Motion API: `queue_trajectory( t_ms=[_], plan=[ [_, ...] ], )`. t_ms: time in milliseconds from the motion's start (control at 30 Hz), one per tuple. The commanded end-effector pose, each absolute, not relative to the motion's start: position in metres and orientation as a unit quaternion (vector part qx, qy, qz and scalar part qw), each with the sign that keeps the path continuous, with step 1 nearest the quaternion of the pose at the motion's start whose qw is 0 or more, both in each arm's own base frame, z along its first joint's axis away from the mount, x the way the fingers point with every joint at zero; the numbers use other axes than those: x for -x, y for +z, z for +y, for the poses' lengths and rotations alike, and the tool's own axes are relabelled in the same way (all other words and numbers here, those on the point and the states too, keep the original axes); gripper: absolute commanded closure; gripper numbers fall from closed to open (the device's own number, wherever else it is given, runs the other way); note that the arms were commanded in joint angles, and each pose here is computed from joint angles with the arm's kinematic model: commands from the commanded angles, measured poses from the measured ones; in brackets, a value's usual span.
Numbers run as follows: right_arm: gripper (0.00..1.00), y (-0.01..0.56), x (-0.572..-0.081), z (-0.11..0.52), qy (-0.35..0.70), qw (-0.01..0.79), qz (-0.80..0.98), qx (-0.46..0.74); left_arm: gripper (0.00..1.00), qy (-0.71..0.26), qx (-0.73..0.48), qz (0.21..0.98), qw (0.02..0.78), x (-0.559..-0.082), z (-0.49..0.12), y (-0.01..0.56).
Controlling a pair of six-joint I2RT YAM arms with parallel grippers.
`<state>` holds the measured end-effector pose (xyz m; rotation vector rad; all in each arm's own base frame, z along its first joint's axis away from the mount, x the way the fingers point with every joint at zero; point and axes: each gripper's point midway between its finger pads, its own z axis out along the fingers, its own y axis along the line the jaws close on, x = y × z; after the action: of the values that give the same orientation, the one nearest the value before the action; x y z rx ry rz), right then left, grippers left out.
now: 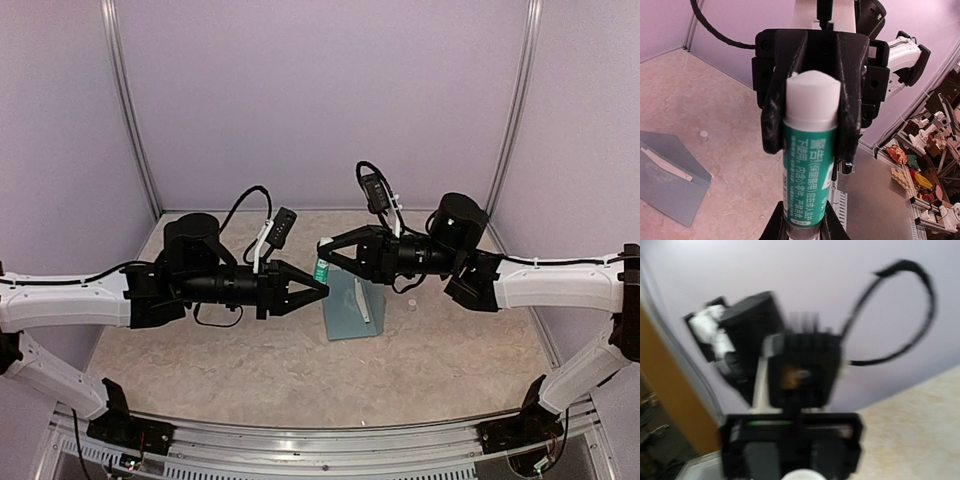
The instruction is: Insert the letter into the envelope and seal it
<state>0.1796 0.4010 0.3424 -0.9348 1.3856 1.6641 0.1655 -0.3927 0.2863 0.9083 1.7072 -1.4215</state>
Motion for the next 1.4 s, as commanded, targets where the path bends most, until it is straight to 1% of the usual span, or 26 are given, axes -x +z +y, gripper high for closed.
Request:
queue_trajectory(
  t_ms=[0, 200, 333, 433, 567, 600, 633, 667, 833, 933, 1000, 1100, 1233, 1300, 1367],
  plan=[
    [0.99, 0.339, -0.203, 0.412, 0.603, 0.41, 0.597, 0.334, 1.0, -0.456, -0.308, 0.708, 0.442, -0.203, -0.382, 0.288],
    [1.0, 0.294, -0.256, 0.427, 0.478, 0.421, 0.731, 0.246, 1.0, -0.401, -0.249, 0.738, 0.482, -0.229, -0.368, 0.282],
    [1.0, 0.27, -0.28, 0.431, 0.42, 0.42, 0.781, 0.192, 1.0, -0.373, -0.22, 0.755, 0.492, -0.242, -0.363, 0.275],
    [1.0, 0.265, -0.285, 0.437, 0.405, 0.422, 0.791, 0.178, 1.0, -0.357, -0.216, 0.768, 0.485, -0.246, -0.365, 0.266],
    [1.0, 0.272, -0.287, 0.437, 0.409, 0.432, 0.786, 0.171, 1.0, -0.342, -0.207, 0.779, 0.483, -0.252, -0.366, 0.259],
    [0.99, 0.276, -0.285, 0.435, 0.411, 0.437, 0.781, 0.173, 1.0, -0.343, -0.206, 0.778, 0.484, -0.252, -0.365, 0.261],
    [0.96, 0.281, -0.283, 0.433, 0.414, 0.442, 0.775, 0.178, 1.0, -0.348, -0.207, 0.777, 0.483, -0.25, -0.365, 0.262],
    [0.91, 0.286, -0.28, 0.431, 0.419, 0.45, 0.766, 0.189, 1.0, -0.354, -0.209, 0.774, 0.481, -0.249, -0.365, 0.263],
    [0.56, 0.314, -0.255, 0.417, 0.449, 0.474, 0.711, 0.261, 1.0, -0.406, -0.229, 0.762, 0.45, -0.239, -0.368, 0.267],
    [0.4, 0.322, -0.246, 0.402, 0.486, 0.471, 0.681, 0.279, 1.0, -0.437, -0.246, 0.745, 0.44, -0.229, -0.369, 0.272],
    [0.32, 0.329, -0.236, 0.394, 0.525, 0.461, 0.653, 0.292, 1.0, -0.465, -0.26, 0.724, 0.438, -0.22, -0.369, 0.281],
    [0.26, 0.34, -0.216, 0.387, 0.58, 0.445, 0.606, 0.315, 1.0, -0.506, -0.288, 0.694, 0.423, -0.204, -0.371, 0.292],
    [0.23, 0.348, -0.194, 0.388, 0.619, 0.426, 0.559, 0.352, 1.0, -0.547, -0.331, 0.656, 0.401, -0.178, -0.377, 0.305],
    [0.26, 0.353, -0.187, 0.39, 0.631, 0.42, 0.539, 0.367, 1.0, -0.562, -0.347, 0.64, 0.393, -0.167, -0.38, 0.311],
    [0.34, 0.355, -0.181, 0.392, 0.639, 0.413, 0.526, 0.381, 1.0, -0.581, -0.362, 0.622, 0.381, -0.155, -0.383, 0.317]
  ],
)
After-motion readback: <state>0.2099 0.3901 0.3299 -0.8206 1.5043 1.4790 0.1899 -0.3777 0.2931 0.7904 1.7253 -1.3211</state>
